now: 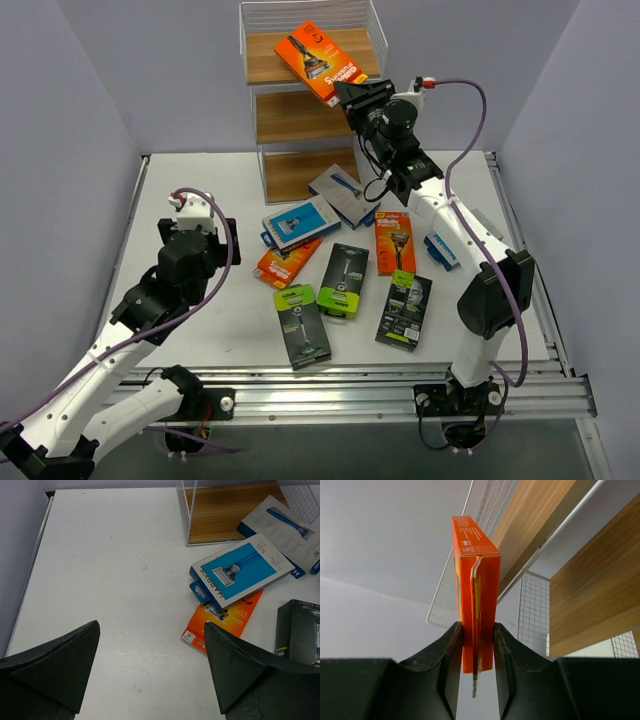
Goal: Place and organize the shaving razors onto the shelf
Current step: Place the shaving razor onto shelf
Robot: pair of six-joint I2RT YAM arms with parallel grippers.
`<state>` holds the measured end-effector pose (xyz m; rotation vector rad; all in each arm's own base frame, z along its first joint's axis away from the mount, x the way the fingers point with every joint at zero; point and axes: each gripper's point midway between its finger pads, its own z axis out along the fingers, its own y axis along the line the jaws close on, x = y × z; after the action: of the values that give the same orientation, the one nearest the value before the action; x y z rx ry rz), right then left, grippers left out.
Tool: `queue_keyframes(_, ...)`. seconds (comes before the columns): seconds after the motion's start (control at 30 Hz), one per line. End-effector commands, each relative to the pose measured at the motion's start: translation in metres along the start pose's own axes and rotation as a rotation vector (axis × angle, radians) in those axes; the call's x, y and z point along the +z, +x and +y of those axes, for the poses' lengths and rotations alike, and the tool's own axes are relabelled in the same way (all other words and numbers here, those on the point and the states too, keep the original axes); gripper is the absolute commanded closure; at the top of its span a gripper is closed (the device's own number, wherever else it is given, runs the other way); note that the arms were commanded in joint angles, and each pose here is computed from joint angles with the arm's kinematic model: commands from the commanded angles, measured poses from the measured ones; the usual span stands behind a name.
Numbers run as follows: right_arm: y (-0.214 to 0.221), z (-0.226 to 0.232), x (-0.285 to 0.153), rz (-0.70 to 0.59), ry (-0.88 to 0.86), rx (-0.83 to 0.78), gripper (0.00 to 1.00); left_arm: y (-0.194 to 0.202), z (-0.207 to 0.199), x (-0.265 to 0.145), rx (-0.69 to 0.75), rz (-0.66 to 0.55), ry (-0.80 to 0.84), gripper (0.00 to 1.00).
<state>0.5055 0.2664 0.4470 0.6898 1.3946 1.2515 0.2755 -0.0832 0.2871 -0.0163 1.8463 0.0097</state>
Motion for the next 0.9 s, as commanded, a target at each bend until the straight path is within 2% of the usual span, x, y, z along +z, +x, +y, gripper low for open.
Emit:
queue_keyframes(0.0,-0.054,0.070,0.000,-0.211,-0.172,0.134,1.00,-0.009,-0.007,0.001,-0.031,-0.034,0.019,0.06)
queue_keyframes(0.47,-0.069,0.043,0.037,-0.376,-0.069,0.254,1.00,-0.009,-0.013,-0.002,-0.031,-0.037,0.045,0.06)
queue_keyframes(0.5,-0.075,0.052,0.037,-0.388,-0.084,0.260,1.00,-0.009,-0.014,-0.002,-0.030,-0.036,0.048,0.06)
queue_keyframes(0.83,-0.070,0.029,0.063,-0.414,-0.041,0.287,1.00,-0.007,-0.016,-0.002,-0.021,-0.034,0.052,0.06)
queue_keyframes(0.87,-0.069,0.028,0.063,-0.414,-0.039,0.285,0.89,-0.008,-0.017,-0.002,-0.019,-0.034,0.053,0.06)
